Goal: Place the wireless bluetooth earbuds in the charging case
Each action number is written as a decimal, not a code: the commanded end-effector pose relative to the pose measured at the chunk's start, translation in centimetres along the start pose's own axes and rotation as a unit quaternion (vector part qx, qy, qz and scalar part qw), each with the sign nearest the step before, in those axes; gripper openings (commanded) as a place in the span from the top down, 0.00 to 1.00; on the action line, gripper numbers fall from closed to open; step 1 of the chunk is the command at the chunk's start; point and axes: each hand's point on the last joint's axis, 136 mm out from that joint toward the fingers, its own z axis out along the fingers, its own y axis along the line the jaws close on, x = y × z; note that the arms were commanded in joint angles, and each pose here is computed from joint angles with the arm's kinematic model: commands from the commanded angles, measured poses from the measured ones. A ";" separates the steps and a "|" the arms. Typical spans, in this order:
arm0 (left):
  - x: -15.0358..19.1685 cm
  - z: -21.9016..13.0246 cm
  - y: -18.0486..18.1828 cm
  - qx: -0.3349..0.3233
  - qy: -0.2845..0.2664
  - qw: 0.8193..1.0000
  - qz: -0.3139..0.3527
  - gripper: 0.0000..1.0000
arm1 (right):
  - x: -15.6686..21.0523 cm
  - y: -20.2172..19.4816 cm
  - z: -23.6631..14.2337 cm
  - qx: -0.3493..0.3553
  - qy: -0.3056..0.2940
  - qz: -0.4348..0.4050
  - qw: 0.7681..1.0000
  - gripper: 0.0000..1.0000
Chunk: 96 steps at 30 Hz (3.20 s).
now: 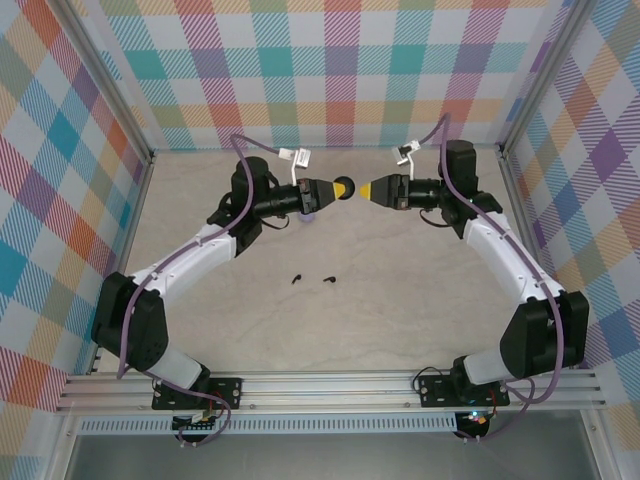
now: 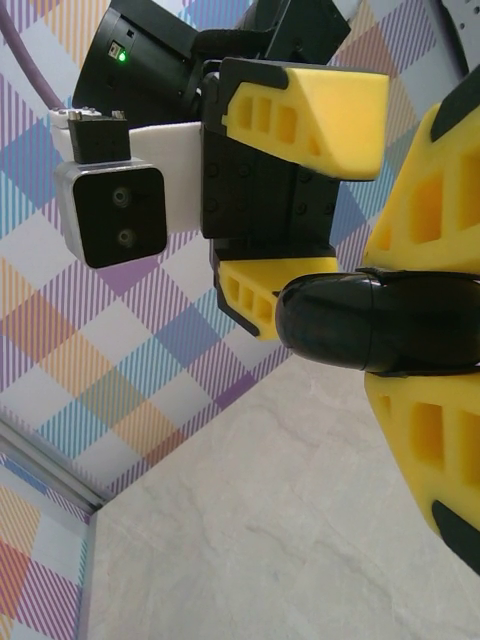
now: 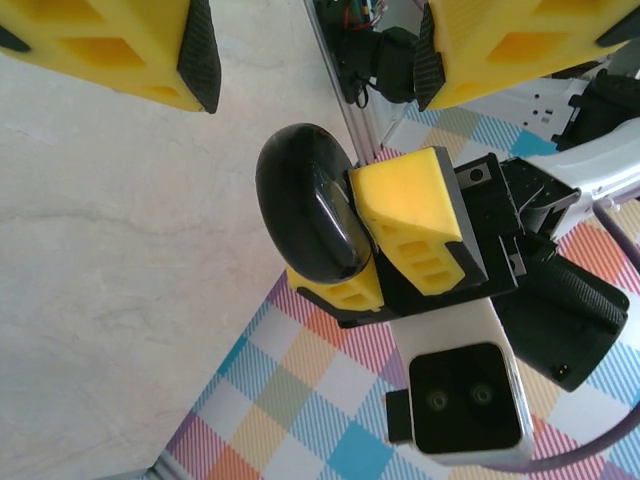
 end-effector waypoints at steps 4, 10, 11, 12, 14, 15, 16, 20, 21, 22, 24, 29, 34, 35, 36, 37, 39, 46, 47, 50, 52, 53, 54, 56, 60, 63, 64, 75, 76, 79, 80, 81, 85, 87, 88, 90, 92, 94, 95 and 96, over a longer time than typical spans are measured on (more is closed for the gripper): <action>-0.6 -1.0 -3.5 0.042 -0.011 0.998 0.047 0.91 | -1.1 2.8 0.7 -0.033 0.006 -0.057 0.998 0.46; -0.3 -1.1 -4.2 0.050 -0.005 0.997 0.050 0.92 | -1.3 3.5 1.3 -0.046 0.007 -0.067 0.997 0.50; -0.2 -1.1 -4.3 0.051 -0.005 0.997 0.051 0.93 | -1.3 3.7 1.4 -0.049 0.008 -0.068 0.996 0.51; -0.2 -1.1 -4.4 0.052 -0.005 0.997 0.052 0.93 | -1.2 3.8 1.4 -0.052 0.010 -0.068 0.996 0.52; -0.2 -1.1 -4.5 0.053 -0.004 0.997 0.052 0.93 | -1.2 4.1 1.6 -0.057 0.013 -0.071 0.996 0.54; -0.2 -1.1 -4.7 0.055 -0.004 0.997 0.053 0.93 | -1.2 4.2 1.6 -0.059 0.014 -0.073 0.995 0.55; -0.1 -1.1 -4.7 0.055 -0.003 0.997 0.055 0.93 | -1.2 4.3 1.7 -0.062 0.015 -0.074 0.995 0.57; -0.1 -1.1 -4.8 0.056 -0.003 0.997 0.055 0.93 | -1.1 4.6 2.1 -0.069 0.021 -0.078 0.994 0.61; -0.1 -1.1 -4.8 0.056 -0.003 0.997 0.055 0.93 | -1.1 4.6 2.1 -0.069 0.022 -0.077 0.994 0.62; 0.0 -1.1 -4.9 0.056 -0.003 0.997 0.055 0.93 | -1.1 4.7 2.2 -0.071 0.024 -0.077 0.994 0.63; 0.0 -1.1 -4.9 0.057 -0.002 0.997 0.055 0.93 | -1.0 4.7 2.3 -0.073 0.026 -0.076 0.994 0.64; 0.1 -1.0 -4.7 0.054 -0.002 0.997 0.054 0.93 | -0.8 4.9 2.4 -0.077 0.030 -0.078 0.994 0.70; 0.2 -0.9 -4.5 0.050 0.001 0.997 0.051 0.92 | -0.8 5.1 2.2 -0.070 0.027 -0.084 0.994 0.80; 0.3 -0.9 -4.5 0.049 0.002 0.997 0.051 0.89 | -0.8 5.2 2.1 -0.069 0.027 -0.087 0.993 0.81; 0.4 -0.9 -4.4 0.048 0.005 0.998 0.050 0.83 | -0.8 5.3 2.0 -0.068 0.027 -0.089 0.993 0.82; 0.4 -0.9 -4.4 0.047 0.006 0.998 0.050 0.77 | -0.8 5.3 2.0 -0.065 0.027 -0.090 0.993 0.82; 0.6 -1.0 -4.4 0.045 0.011 0.998 0.048 0.68 | -0.6 5.5 1.8 -0.061 0.029 -0.095 0.993 0.82; 1.3 -1.0 -4.9 0.058 0.036 0.996 0.050 0.66 | -0.3 5.8 1.6 -0.060 0.038 -0.098 0.993 0.81; 1.3 -1.0 -5.1 0.061 0.038 0.996 0.052 0.66 | -0.2 5.8 1.6 -0.060 0.040 -0.099 0.992 0.81; 1.4 -1.0 -5.2 0.062 0.043 0.996 0.051 0.65 | -0.2 5.9 1.5 -0.061 0.041 -0.100 0.992 0.81; 1.5 -1.0 -5.2 0.064 0.044 0.996 0.052 0.64 | -0.2 5.9 1.5 -0.060 0.040 -0.100 0.992 0.81; 1.5 -1.0 -5.2 0.064 0.045 0.996 0.051 0.64 | -0.3 5.9 1.5 -0.060 0.040 -0.101 0.992 0.81; 1.5 -1.0 -5.2 0.065 0.046 0.995 0.051 0.64 | -0.3 5.9 1.5 -0.059 0.039 -0.101 0.992 0.81; 1.6 -0.9 -5.3 0.067 0.050 0.995 0.050 0.63 | -0.4 5.9 1.5 -0.058 0.038 -0.102 0.992 0.81; 1.7 -0.9 -5.3 0.069 0.054 0.995 0.047 0.62 | -0.4 6.0 1.5 -0.060 0.040 -0.101 0.992 0.81; 1.8 -0.9 -5.4 0.073 0.058 0.995 0.047 0.63 | -0.3 6.1 1.5 -0.064 0.044 -0.102 0.992 0.80; 1.8 -0.8 -5.4 0.073 0.059 0.994 0.047 0.64 | -0.3 6.2 1.5 -0.064 0.044 -0.103 0.992 0.80; 1.8 -0.6 -5.2 0.071 0.064 0.994 0.046 0.81 | 0.7 6.5 1.6 -0.069 0.069 -0.103 0.990 0.76; 1.8 -0.5 -5.2 0.069 0.065 0.994 0.048 0.83 | 0.7 6.5 1.6 -0.065 0.069 -0.104 0.990 0.76; 2.0 -0.5 -4.9 0.063 0.070 0.994 0.049 0.86 | 0.8 6.4 1.7 -0.055 0.071 -0.107 0.990 0.74; 2.1 -0.4 -4.8 0.062 0.073 0.994 0.048 0.86 | 0.8 6.3 1.7 -0.051 0.072 -0.107 0.990 0.73; 2.1 -0.4 -4.7 0.060 0.074 0.994 0.047 0.87 | 0.8 6.3 1.7 -0.048 0.073 -0.107 0.990 0.72; 2.1 -0.3 -4.1 0.042 0.076 0.995 0.048 0.86 | 0.6 6.2 1.6 -0.023 0.066 -0.113 0.991 0.62; 2.0 -0.1 -3.8 0.035 0.076 0.995 0.049 0.86 | 0.4 6.0 1.3 -0.002 0.057 -0.118 0.991 0.53; 1.9 0.0 -3.5 0.031 0.077 0.995 0.052 0.86 | 0.3 5.9 1.1 0.011 0.051 -0.122 0.991 0.48; 1.9 0.1 -3.2 0.026 0.075 0.995 0.065 0.86 | 0.1 5.7 0.7 0.035 0.041 -0.129 0.990 0.47; 1.7 0.2 -2.9 0.021 0.064 0.994 0.089 0.86 | 0.0 5.6 0.3 0.056 0.034 -0.136 0.989 0.44; 1.8 0.1 -3.3 0.036 0.050 0.989 0.134 0.84 | 0.1 5.7 -0.1 0.063 0.031 -0.140 0.988 0.43; 1.9 0.1 -3.4 0.037 0.041 0.986 0.157 0.84 | 0.2 5.8 -0.3 0.070 0.030 -0.141 0.987 0.42; 2.0 0.0 -3.6 0.038 0.035 0.983 0.179 0.84 | 0.2 5.7 -0.5 0.077 0.028 -0.142 0.986 0.41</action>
